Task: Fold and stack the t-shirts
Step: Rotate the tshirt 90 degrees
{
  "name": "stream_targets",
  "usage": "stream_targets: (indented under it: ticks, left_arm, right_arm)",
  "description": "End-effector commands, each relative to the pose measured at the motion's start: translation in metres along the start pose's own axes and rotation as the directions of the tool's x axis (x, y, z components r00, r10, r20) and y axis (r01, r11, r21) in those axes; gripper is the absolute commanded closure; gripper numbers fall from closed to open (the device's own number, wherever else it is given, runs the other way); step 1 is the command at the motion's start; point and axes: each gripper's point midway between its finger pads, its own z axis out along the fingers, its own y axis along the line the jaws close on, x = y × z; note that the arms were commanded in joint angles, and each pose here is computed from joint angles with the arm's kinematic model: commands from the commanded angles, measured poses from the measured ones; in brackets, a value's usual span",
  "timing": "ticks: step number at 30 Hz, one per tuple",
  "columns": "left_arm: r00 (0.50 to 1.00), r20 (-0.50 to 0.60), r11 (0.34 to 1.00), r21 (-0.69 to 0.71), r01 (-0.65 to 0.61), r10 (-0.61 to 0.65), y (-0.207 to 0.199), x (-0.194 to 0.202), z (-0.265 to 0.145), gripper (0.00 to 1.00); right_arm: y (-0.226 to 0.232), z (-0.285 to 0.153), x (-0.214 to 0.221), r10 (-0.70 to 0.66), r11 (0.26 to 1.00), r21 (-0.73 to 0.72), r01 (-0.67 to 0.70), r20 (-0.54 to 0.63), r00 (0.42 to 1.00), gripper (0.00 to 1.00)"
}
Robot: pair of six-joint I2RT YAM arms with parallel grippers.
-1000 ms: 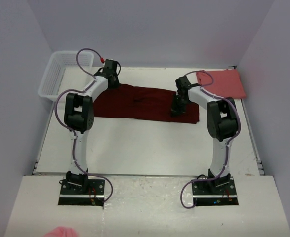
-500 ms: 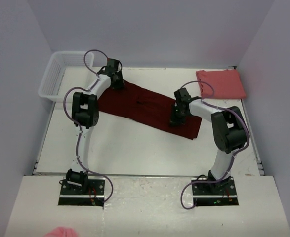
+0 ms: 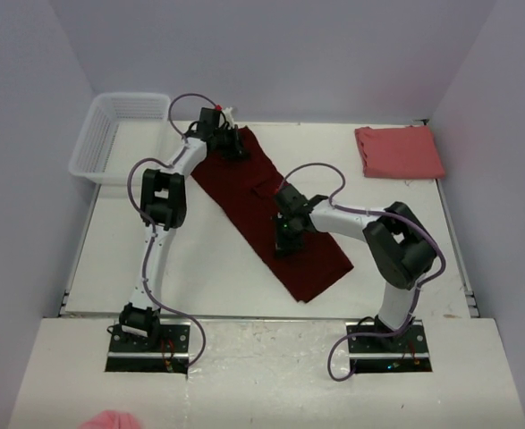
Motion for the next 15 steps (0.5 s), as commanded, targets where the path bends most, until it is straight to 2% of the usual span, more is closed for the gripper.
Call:
stream_targets:
  ticks: [1,9,15]
  left_arm:
    - [0.999,-0.027,0.971,0.239,-0.019,0.026,-0.049,0.005,0.009,1.00]
    - [0.999,-0.038,0.920,0.392,-0.012,0.030,-0.071,0.012,0.022,1.00]
    - [0.997,0.017,0.880,0.469,-0.079,0.080,-0.098,-0.008,0.002,1.00]
  right_arm:
    - [0.029,0.021,0.023,-0.051,0.999,0.003,0.052,-0.088,0.995,1.00]
    - [0.094,0.029,0.014,-0.175,0.984,-0.054,0.170,-0.092,0.980,1.00]
    - [0.120,0.022,-0.003,-0.234,0.969,-0.089,0.229,-0.057,0.970,1.00]
